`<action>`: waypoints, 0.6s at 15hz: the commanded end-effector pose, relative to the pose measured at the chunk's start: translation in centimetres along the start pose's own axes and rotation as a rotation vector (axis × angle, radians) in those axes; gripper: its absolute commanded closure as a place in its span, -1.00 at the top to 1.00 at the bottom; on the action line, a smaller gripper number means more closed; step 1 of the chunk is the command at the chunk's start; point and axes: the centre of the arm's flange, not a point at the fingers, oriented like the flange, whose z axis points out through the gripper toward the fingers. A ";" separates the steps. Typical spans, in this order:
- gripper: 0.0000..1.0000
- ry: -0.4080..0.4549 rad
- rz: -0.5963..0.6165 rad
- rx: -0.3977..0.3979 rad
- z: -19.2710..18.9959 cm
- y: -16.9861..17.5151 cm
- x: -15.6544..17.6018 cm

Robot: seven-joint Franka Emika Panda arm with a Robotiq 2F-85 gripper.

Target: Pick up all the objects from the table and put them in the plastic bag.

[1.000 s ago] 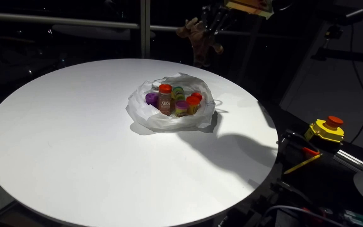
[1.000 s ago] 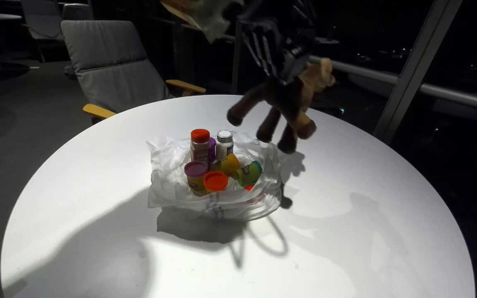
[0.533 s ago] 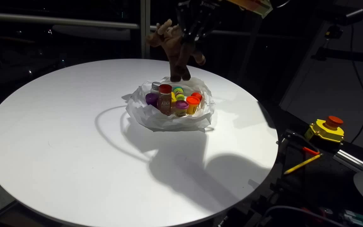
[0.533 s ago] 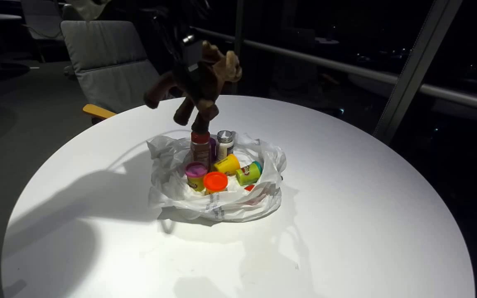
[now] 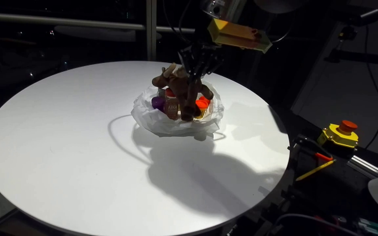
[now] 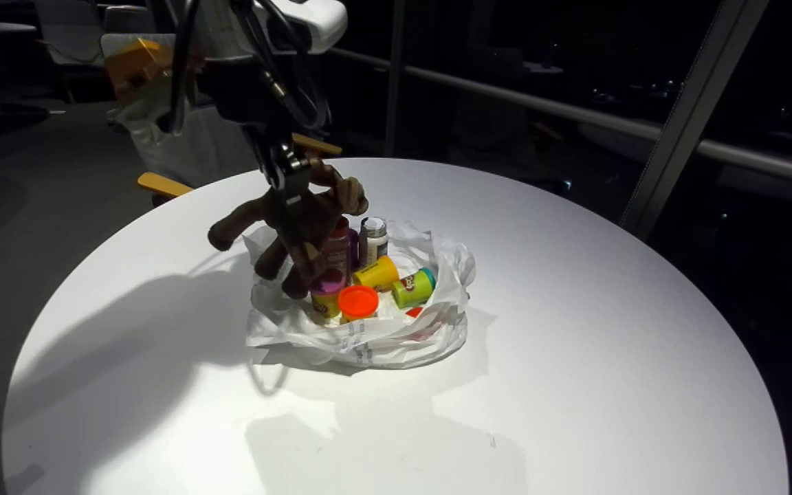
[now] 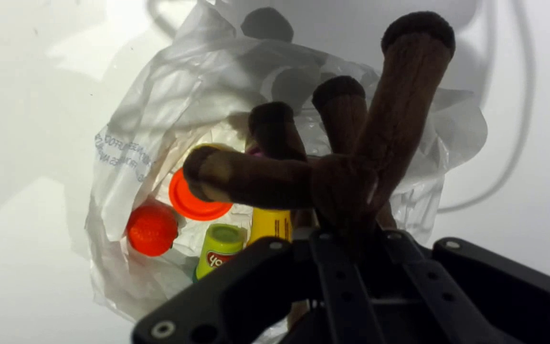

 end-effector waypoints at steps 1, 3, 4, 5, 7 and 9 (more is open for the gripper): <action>-0.93 -0.005 -0.006 0.026 0.4 0.1 1.7; -0.92 -0.002 -0.001 0.018 1.2 0.6 2.5; -0.91 0.005 0.001 0.014 1.2 0.8 2.7; -0.91 0.011 0.007 0.015 0.6 0.9 2.9; -0.91 0.017 0.022 0.011 1.2 1.4 3.9; -0.91 0.014 0.030 0.015 1.0 1.8 4.2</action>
